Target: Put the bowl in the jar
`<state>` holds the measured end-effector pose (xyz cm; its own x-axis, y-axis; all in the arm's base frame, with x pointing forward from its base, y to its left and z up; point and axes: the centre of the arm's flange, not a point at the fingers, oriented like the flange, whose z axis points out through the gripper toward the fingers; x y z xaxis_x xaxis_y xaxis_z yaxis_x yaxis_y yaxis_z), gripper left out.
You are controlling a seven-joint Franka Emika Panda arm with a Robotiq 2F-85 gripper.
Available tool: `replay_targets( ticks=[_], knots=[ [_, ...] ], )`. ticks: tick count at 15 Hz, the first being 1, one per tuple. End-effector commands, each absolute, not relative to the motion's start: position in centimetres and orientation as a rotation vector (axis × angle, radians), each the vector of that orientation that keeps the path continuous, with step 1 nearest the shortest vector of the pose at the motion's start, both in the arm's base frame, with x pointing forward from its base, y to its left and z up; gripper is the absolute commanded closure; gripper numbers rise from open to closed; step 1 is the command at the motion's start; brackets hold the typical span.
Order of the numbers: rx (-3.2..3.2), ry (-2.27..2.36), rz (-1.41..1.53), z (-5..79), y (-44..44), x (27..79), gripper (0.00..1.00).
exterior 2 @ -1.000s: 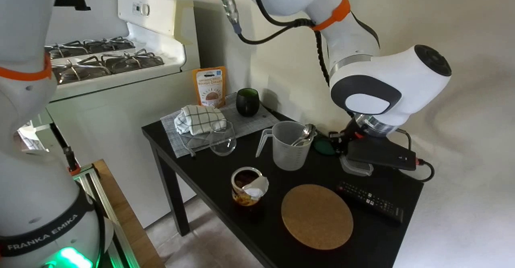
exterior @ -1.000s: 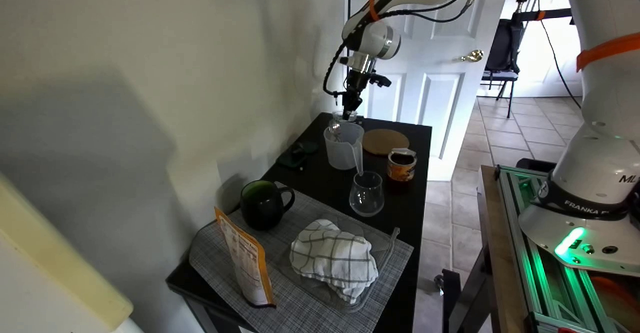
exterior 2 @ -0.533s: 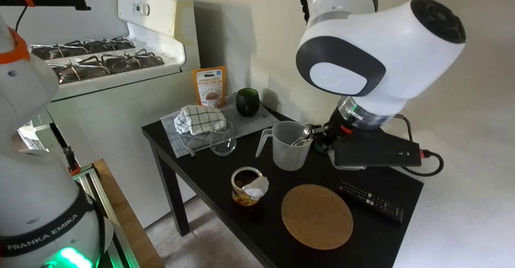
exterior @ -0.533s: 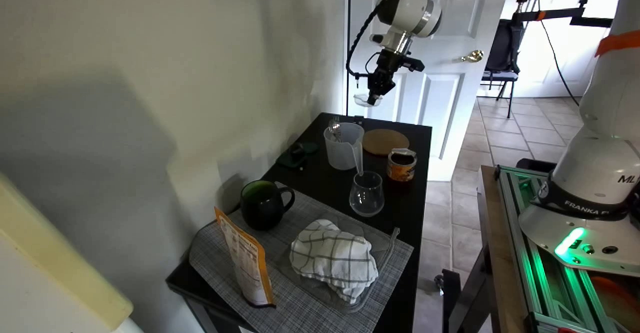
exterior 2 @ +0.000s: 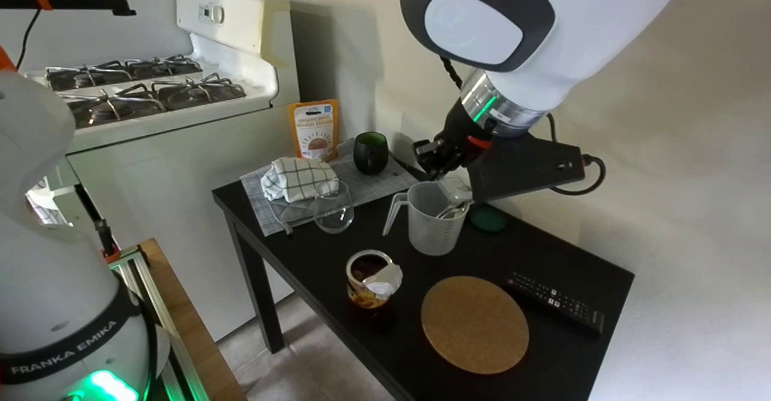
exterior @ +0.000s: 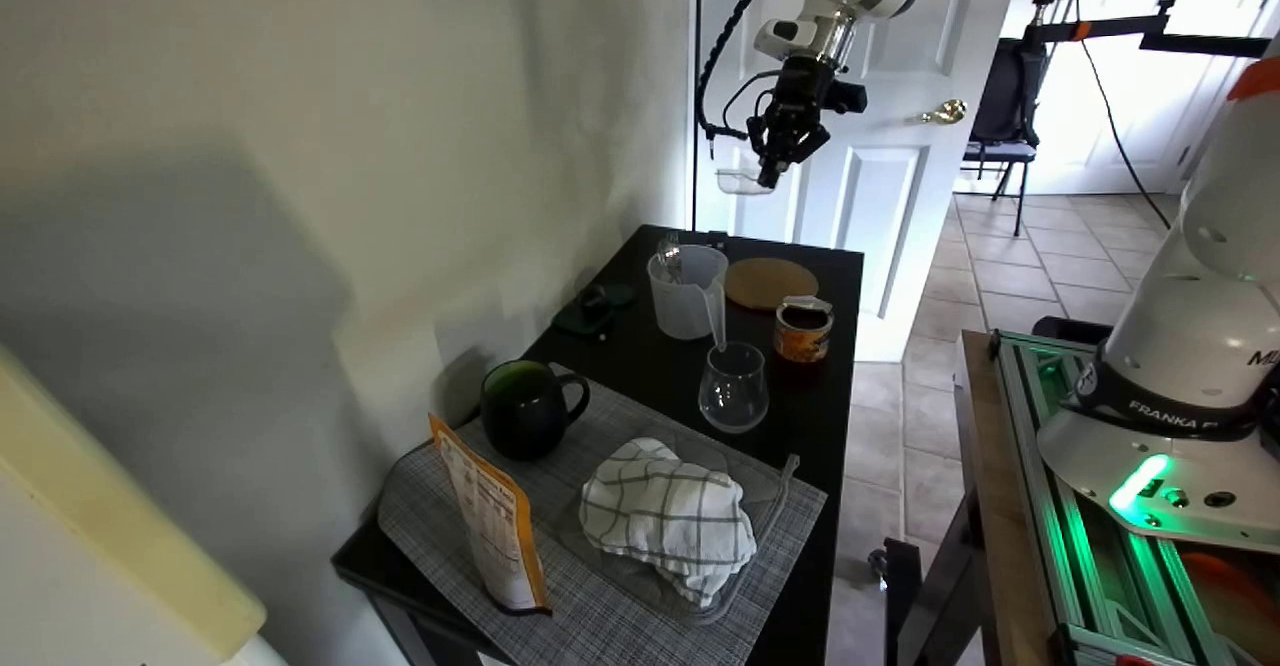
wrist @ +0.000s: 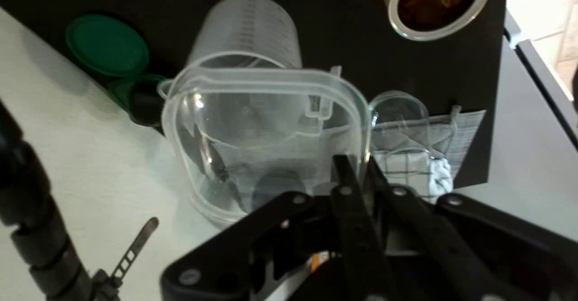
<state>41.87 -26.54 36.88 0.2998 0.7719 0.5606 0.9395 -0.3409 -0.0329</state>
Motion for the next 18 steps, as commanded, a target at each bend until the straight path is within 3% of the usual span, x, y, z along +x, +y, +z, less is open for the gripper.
replay_targets(
  ticks=[1,18],
  knots=[
    [-1.996,-1.617,-0.581,36.7,-24.6,42.7,0.98],
    [-1.7,-1.595,-0.548,28.1,-24.1,51.0,0.98]
  ],
)
